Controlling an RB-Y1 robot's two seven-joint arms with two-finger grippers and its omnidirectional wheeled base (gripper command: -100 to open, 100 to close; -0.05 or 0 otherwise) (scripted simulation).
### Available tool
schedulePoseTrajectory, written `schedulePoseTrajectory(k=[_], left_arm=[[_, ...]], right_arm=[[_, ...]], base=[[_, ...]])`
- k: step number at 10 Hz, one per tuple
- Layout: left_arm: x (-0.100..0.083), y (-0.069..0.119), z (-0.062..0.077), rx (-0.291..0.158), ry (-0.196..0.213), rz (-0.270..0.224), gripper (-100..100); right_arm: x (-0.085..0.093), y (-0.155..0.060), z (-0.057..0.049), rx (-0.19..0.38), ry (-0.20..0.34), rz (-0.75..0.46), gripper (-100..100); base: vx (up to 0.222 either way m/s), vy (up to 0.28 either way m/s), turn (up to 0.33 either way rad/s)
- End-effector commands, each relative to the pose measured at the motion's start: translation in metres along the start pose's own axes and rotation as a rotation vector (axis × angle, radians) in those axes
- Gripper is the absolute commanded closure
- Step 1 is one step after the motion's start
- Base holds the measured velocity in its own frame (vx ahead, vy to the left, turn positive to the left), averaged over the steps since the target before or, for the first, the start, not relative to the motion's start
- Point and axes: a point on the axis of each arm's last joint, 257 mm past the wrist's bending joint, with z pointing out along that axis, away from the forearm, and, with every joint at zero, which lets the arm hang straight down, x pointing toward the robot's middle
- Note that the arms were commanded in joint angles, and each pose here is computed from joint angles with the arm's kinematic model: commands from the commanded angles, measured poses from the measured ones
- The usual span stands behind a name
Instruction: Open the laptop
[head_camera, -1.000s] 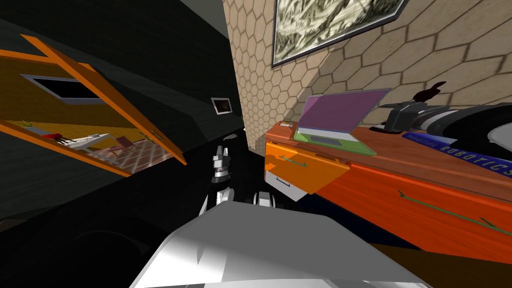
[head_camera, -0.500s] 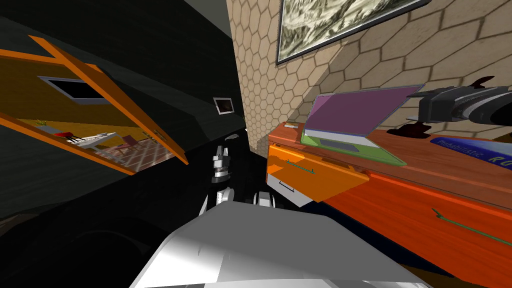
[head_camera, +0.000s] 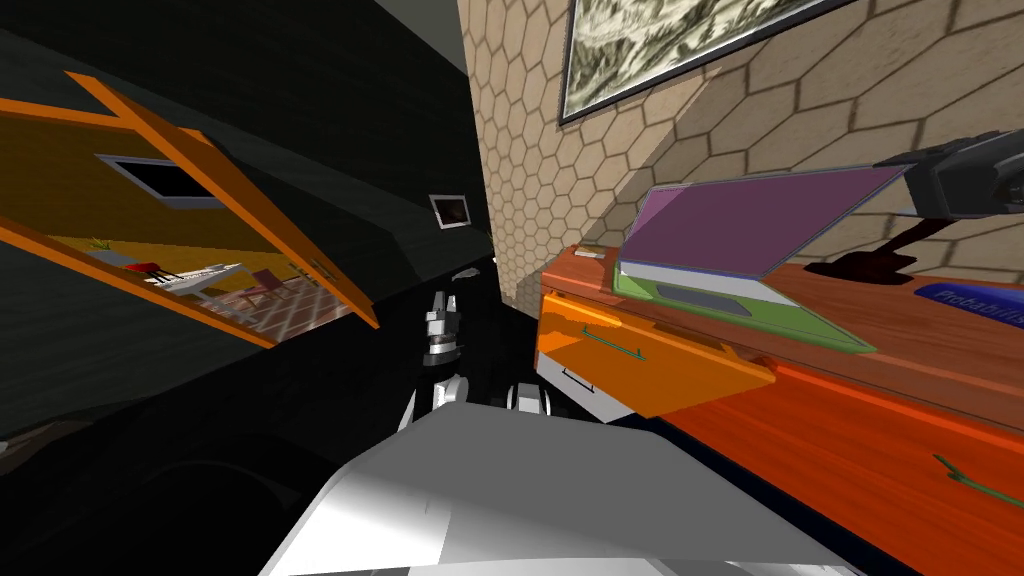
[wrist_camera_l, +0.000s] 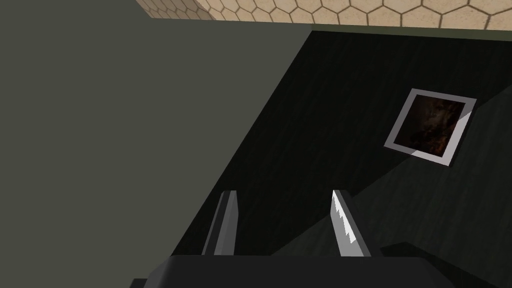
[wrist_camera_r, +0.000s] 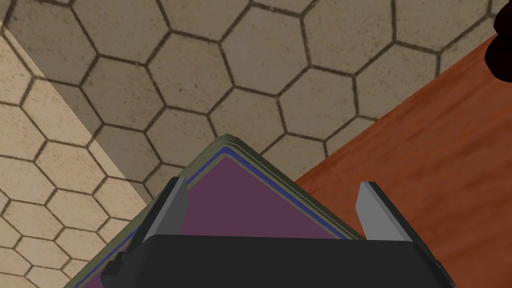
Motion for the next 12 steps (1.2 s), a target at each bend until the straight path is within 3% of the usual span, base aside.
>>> schedulePoseTrajectory(k=[1,2,4,5,6,7,10,12], left_arm=[[0.0,0.0,0.0,0.0,0.0,0.0,0],[0.0,0.0,0.0,0.0,0.0,0.0,0],[0.0,0.0,0.0,0.0,0.0,0.0,0],[0.0,0.0,0.0,0.0,0.0,0.0,0],[0.0,0.0,0.0,0.0,0.0,0.0,0],[0.0,0.0,0.0,0.0,0.0,0.0,0],[0.0,0.0,0.0,0.0,0.0,0.0,0],[0.0,0.0,0.0,0.0,0.0,0.0,0]], right_arm=[[0.024,-0.007,-0.003,-0.021,0.05,-0.059,-100],[0.016,-0.006,-0.005,-0.014,0.039,-0.048,-100],[0.019,-0.009,-0.006,-0.017,0.043,-0.05,-100],[0.02,-0.009,-0.006,-0.017,0.044,-0.05,100],[0.005,-0.016,-0.013,0.012,-0.005,0.052,100],[-0.002,-0.006,-0.013,0.002,-0.027,0.102,100],[-0.014,-0.013,-0.014,0.025,-0.079,0.173,100],[-0.023,-0.019,-0.015,0.041,-0.116,0.222,100]], base=[[0.049,0.025,0.033],[0.021,0.011,0.007],[0.068,-0.038,0.023],[0.01,-0.007,0.012],[-0.041,-0.152,0.292],[-0.122,-0.238,0.384],[-0.097,-0.164,0.376],[0.01,-0.021,0.031]])
